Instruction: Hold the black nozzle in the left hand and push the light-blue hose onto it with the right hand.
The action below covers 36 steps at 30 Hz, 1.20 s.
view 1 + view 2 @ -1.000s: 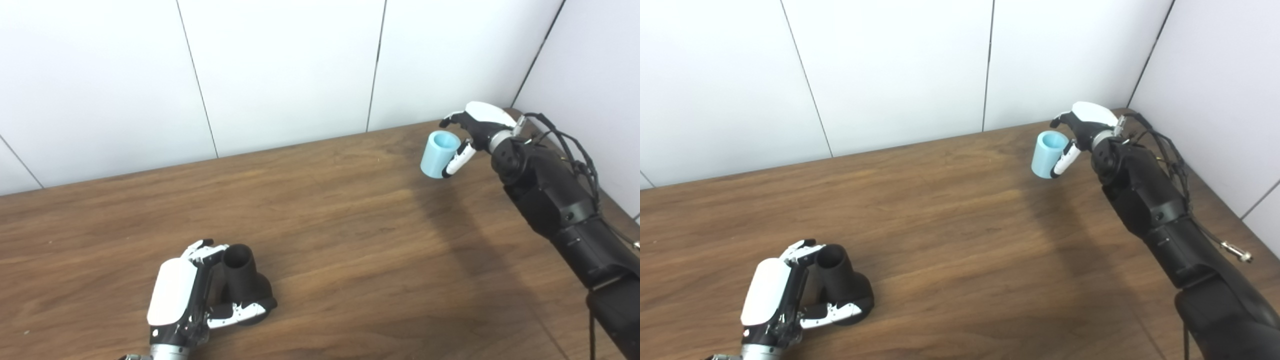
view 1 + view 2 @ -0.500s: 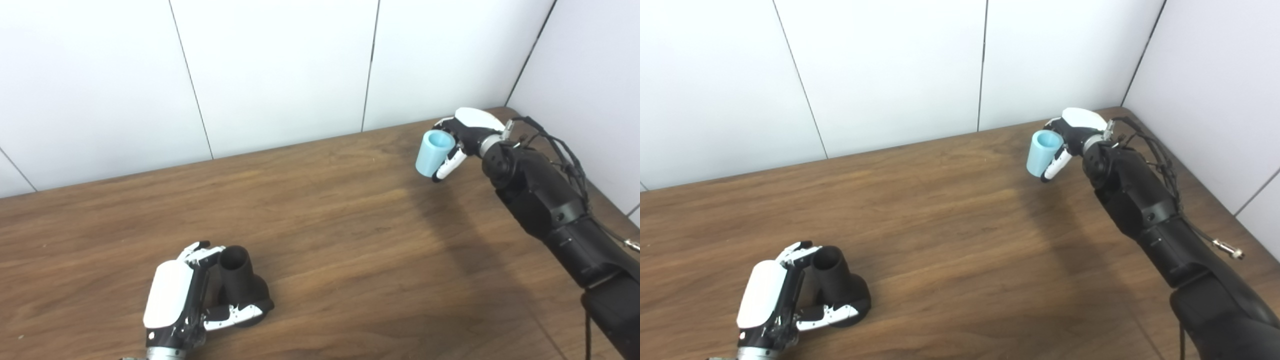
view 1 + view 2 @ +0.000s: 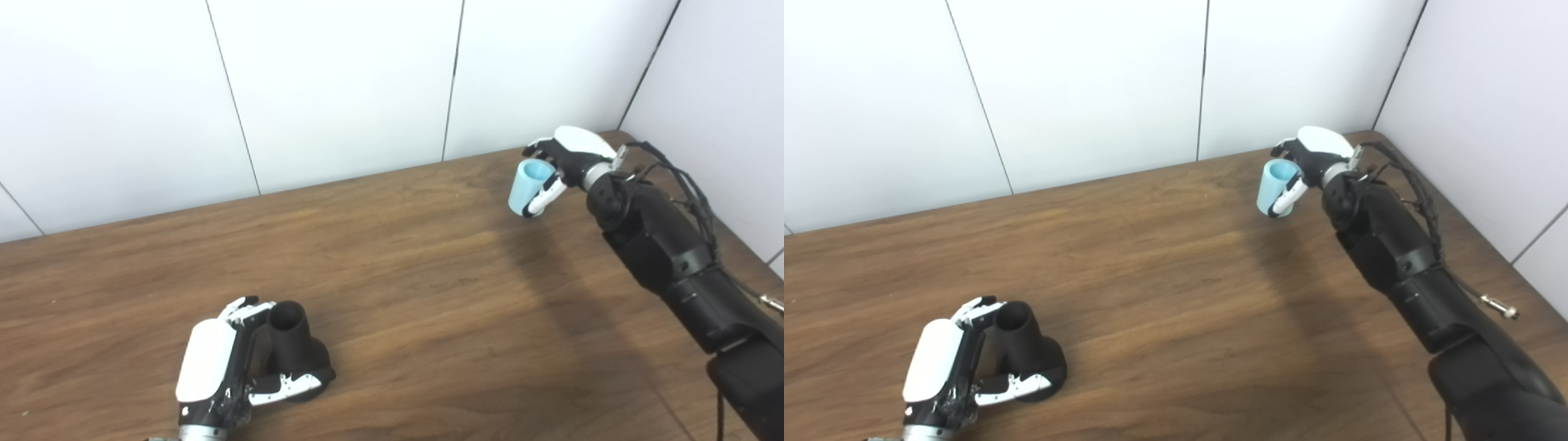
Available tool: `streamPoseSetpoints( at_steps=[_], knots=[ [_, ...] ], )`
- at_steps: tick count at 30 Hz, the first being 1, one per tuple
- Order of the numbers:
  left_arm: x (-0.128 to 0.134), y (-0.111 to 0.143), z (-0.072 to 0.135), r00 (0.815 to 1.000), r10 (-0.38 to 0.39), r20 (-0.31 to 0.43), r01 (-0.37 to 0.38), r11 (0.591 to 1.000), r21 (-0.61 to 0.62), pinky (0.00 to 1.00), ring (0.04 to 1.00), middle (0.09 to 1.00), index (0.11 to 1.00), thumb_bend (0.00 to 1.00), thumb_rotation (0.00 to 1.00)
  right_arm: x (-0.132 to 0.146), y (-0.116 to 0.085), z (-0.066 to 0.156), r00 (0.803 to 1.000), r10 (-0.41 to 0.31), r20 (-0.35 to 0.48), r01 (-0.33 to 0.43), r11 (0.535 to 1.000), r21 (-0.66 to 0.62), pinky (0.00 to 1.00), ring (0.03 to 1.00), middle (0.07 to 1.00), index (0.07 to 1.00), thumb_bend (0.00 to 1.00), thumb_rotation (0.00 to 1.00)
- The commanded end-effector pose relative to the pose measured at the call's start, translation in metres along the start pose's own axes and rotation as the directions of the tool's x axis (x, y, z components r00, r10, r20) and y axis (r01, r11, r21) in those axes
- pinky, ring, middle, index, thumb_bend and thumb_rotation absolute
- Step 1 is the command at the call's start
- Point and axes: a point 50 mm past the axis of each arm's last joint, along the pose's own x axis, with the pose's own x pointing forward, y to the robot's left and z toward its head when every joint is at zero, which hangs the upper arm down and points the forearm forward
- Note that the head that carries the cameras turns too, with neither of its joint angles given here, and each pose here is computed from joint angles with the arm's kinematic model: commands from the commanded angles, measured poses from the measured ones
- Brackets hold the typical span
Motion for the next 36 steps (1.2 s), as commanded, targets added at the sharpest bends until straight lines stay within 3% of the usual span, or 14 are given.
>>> streamPoseSetpoints(
  at_steps=[1, 6, 11, 12, 14, 18, 23, 26, 27, 31, 36],
  knots=[
    [-0.024, -0.018, -0.016, 0.992, -0.094, -0.082, 0.094, 0.996, 0.0, 0.83, 0.602, 0.455, 0.513, 0.52, 0.0, 0.0, -0.036, 0.006, 0.994, -0.102, 0.036, 0.102, 0.995, -0.002, 0.59, 0.7, 0.778, 0.82, 0.79, 0.15],
    [-0.025, -0.019, -0.015, 0.991, -0.106, -0.081, 0.106, 0.994, -0.004, 0.83, 0.601, 0.458, 0.508, 0.52, 0.0, 0.002, -0.036, 0.003, 0.993, -0.11, 0.044, 0.11, 0.994, 0.014, 0.55, 0.654, 0.732, 0.808, 0.78, 0.12],
    [-0.024, -0.02, -0.014, 0.991, -0.107, -0.083, 0.108, 0.994, -0.003, 0.83, 0.609, 0.459, 0.507, 0.52, 0.0, 0.006, -0.034, -0.001, 0.992, -0.113, 0.051, 0.113, 0.994, 0.006, 0.6, 0.592, 0.605, 0.701, 0.75, 0.05],
    [-0.024, -0.02, -0.014, 0.991, -0.107, -0.083, 0.107, 0.994, -0.003, 0.83, 0.609, 0.457, 0.508, 0.52, 0.0, 0.006, -0.034, -0.001, 0.993, -0.11, 0.049, 0.109, 0.994, 0.005, 0.57, 0.562, 0.535, 0.618, 0.64, 0.03],
    [-0.024, -0.019, -0.014, 0.991, -0.106, -0.082, 0.106, 0.994, -0.002, 0.83, 0.61, 0.455, 0.51, 0.52, 0.0, 0.007, -0.034, -0.001, 0.993, -0.106, 0.049, 0.107, 0.994, -0.006, 0.51, 0.521, 0.472, 0.542, 0.55, 0.01],
    [-0.023, -0.018, -0.014, 0.992, -0.099, -0.08, 0.099, 0.995, -0.005, 0.83, 0.61, 0.458, 0.508, 0.52, 0.0, 0.006, -0.034, -0.001, 0.993, -0.106, 0.049, 0.108, 0.994, -0.026, 0.6, 0.597, 0.545, 0.474, 0.52, 0.0],
    [-0.023, -0.017, -0.015, 0.991, -0.1, -0.084, 0.101, 0.995, -0.001, 0.83, 0.605, 0.457, 0.51, 0.52, 0.0, 0.006, -0.032, -0.004, 0.993, -0.105, 0.05, 0.107, 0.993, -0.045, 0.59, 0.589, 0.553, 0.458, 0.52, 0.0],
    [-0.023, -0.016, -0.016, 0.992, -0.097, -0.086, 0.097, 0.995, 0.001, 0.84, 0.608, 0.458, 0.51, 0.52, 0.0, 0.005, -0.031, -0.005, 0.993, -0.103, 0.054, 0.106, 0.993, -0.047, 0.61, 0.615, 0.5, 0.48, 0.53, 0.0],
    [-0.022, -0.015, -0.016, 0.992, -0.094, -0.087, 0.095, 0.996, 0.0, 0.84, 0.607, 0.457, 0.51, 0.52, 0.0, 0.004, -0.031, -0.005, 0.993, -0.104, 0.057, 0.107, 0.993, -0.041, 0.6, 0.61, 0.529, 0.464, 0.52, 0.0],
    [-0.021, -0.015, -0.016, 0.993, -0.088, -0.081, 0.088, 0.996, -0.004, 0.84, 0.594, 0.449, 0.512, 0.52, 0.0, 0.001, -0.03, -0.003, 0.991, -0.115, 0.065, 0.115, 0.993, 0.004, 0.35, 0.405, 0.519, 0.519, 0.51, 0.0],
    [-0.021, -0.016, -0.012, 0.994, -0.084, -0.073, 0.084, 0.996, 0.0, 0.83, 0.584, 0.447, 0.513, 0.52, 0.0, -0.009, -0.036, 0.005, 0.981, -0.152, 0.12, 0.151, 0.988, 0.011, 0.3, 0.356, 0.475, 0.565, 0.51, 0.0]
  ],
)
